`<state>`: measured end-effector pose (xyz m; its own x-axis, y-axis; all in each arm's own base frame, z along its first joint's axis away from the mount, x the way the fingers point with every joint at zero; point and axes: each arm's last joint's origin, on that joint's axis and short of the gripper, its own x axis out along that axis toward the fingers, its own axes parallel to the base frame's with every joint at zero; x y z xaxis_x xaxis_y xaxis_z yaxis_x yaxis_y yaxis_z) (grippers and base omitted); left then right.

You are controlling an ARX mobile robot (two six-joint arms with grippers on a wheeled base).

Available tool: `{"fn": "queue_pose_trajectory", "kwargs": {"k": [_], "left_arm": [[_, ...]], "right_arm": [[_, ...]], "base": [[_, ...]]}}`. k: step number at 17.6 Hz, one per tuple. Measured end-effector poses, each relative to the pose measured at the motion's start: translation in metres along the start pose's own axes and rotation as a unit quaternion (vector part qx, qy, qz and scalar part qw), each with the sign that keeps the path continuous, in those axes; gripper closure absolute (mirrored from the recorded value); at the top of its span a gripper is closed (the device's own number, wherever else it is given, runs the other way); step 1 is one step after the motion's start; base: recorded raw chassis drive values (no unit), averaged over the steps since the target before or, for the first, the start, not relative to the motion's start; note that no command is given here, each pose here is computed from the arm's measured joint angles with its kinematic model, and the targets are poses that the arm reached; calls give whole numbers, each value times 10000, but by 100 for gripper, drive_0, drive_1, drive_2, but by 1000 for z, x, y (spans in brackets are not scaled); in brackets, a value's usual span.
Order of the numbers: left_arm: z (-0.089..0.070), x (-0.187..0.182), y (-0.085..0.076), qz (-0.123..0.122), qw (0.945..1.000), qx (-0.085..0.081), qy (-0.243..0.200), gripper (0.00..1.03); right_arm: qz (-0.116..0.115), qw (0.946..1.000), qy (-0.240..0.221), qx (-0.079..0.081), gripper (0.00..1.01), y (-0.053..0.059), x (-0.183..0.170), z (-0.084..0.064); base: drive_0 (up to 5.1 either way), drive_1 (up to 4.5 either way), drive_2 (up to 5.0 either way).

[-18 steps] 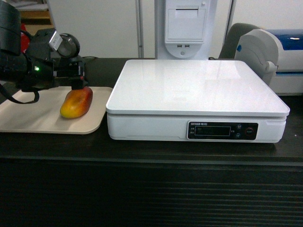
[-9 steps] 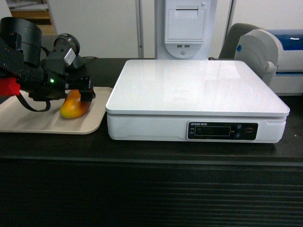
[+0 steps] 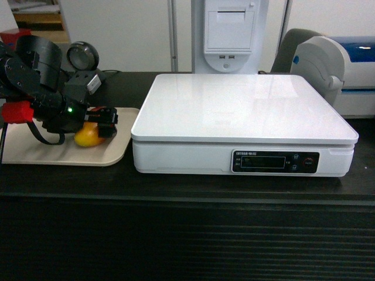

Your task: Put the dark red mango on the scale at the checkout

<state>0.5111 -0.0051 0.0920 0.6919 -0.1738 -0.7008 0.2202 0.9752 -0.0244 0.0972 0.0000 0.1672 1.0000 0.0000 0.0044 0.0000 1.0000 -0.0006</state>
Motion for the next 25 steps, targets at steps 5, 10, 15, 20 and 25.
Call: {"fn": "queue_pose_trajectory", "kwargs": {"k": [5,10,15,20,25], "left_arm": [[0,-3,0,18,10000,96,-14,42],[19,-40,-9,119,9988,173,-435,43],[90,-129,-82,-469,9816,305,-1828,43],[89,-132,-185,-1424,9737,583,-1681,43],[82,-112,-255,-1961,9712,509,-1253,43]], "right_arm": [[0,10000,0,0,3,0,0,0],[0,10000,0,0,3,0,0,0],[0,10000,0,0,3,0,0,0],[0,10000,0,0,3,0,0,0],[0,10000,0,0,3,0,0,0]], "base": [[0,0,0],[0,0,0],[0,0,0],[0,0,0],[0,0,0]]}}
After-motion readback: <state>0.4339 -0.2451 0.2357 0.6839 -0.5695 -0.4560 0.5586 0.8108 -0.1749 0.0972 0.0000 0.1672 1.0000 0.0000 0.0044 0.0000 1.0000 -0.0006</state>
